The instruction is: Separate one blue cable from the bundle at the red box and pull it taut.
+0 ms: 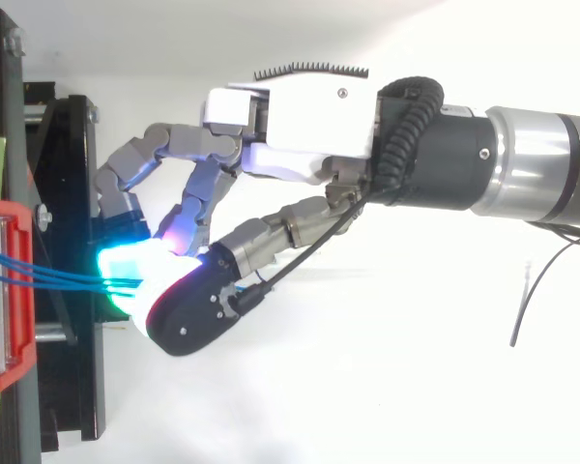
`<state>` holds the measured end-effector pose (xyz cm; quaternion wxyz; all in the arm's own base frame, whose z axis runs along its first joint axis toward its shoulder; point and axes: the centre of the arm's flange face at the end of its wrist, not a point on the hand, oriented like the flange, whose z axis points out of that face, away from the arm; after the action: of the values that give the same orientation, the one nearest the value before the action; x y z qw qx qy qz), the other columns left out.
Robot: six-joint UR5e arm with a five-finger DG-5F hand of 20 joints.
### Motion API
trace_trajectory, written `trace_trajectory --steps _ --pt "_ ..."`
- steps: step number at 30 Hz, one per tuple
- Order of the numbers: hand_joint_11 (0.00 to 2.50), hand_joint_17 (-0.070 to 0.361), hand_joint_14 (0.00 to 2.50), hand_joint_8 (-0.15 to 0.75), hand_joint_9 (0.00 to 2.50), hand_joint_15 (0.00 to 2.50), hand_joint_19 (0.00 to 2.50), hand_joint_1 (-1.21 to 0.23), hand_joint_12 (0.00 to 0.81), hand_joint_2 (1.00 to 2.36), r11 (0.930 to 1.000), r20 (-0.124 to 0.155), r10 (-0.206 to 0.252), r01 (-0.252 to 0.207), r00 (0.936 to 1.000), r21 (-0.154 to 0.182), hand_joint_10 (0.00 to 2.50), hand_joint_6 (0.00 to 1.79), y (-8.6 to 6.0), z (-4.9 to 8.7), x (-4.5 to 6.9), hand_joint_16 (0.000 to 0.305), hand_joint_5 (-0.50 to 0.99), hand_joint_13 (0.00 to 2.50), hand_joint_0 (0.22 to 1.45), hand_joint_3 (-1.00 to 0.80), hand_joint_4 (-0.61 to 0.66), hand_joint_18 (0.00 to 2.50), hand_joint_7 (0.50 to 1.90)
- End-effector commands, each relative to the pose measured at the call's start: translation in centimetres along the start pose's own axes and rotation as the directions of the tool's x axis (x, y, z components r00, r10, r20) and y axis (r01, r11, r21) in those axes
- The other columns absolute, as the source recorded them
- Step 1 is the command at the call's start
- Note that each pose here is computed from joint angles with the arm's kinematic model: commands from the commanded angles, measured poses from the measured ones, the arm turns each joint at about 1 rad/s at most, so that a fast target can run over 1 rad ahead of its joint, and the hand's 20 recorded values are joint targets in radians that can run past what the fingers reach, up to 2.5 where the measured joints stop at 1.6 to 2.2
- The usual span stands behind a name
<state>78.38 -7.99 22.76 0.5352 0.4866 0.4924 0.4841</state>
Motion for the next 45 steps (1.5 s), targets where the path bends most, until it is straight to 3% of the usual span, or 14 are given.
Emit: trace_trajectory --steps 1,10,12,15,28,35,39,45 --pt "1.3 0.11 0.03 0.279 1.23 0.94 0.88 -0.65 0.383 1.0 1.0 -0.001 0.001 -0.001 1.0 -0.004 0.03 0.85 0.09 0.01 0.07 0.049 -0.14 0.96 0.6 -0.5 0.03 0.83 1.2" --pt "1.29 0.111 0.03 0.278 1.19 0.93 0.84 -0.9 0.383 1.01 1.0 0.0 0.0 0.0 1.0 0.001 0.03 0.88 -0.01 0.0 -0.05 0.049 -0.15 0.94 0.71 -0.33 -0.05 0.83 1.27" --pt "1.31 0.111 0.03 0.272 1.19 0.92 0.83 -0.93 0.377 1.01 1.0 0.0 0.0 0.0 1.0 0.002 0.03 0.88 -0.08 -0.04 -0.05 0.049 -0.15 0.94 0.75 -0.38 -0.09 0.82 1.35" --pt "1.3 0.109 0.03 0.268 1.2 0.91 0.83 -0.94 0.368 1.0 1.0 0.0 0.0 0.0 1.0 0.001 0.03 0.9 -0.01 0.0 -0.05 0.048 -0.15 0.94 0.79 -0.5 -0.16 0.82 1.31" --pt "1.34 0.105 0.03 0.283 1.29 0.94 0.84 -0.98 0.372 1.0 1.0 -0.007 0.0 0.0 1.0 0.0 0.03 0.9 0.32 0.07 0.02 0.047 -0.1 0.98 0.61 -0.5 -0.08 0.84 1.31" --pt "1.34 0.107 0.03 0.295 1.34 0.94 0.85 -0.92 0.381 1.0 1.0 -0.009 0.0 0.0 1.0 0.0 0.03 0.89 0.33 0.13 0.04 0.048 -0.09 1.0 0.54 -0.5 -0.08 0.87 1.28" --pt "1.24 0.106 0.03 0.237 1.44 0.92 0.87 -0.73 0.373 1.0 1.0 -0.009 -0.002 0.002 1.0 0.0 0.03 0.85 0.44 0.11 0.03 0.047 -0.05 1.03 0.52 -0.5 -0.2 0.91 1.31" --pt "1.19 0.101 0.03 0.197 1.53 0.91 0.88 -0.68 0.357 1.0 1.0 -0.007 -0.002 0.002 1.0 0.002 0.03 0.82 0.32 0.12 0.02 0.045 -0.03 1.06 0.53 -0.5 -0.28 0.91 1.24"
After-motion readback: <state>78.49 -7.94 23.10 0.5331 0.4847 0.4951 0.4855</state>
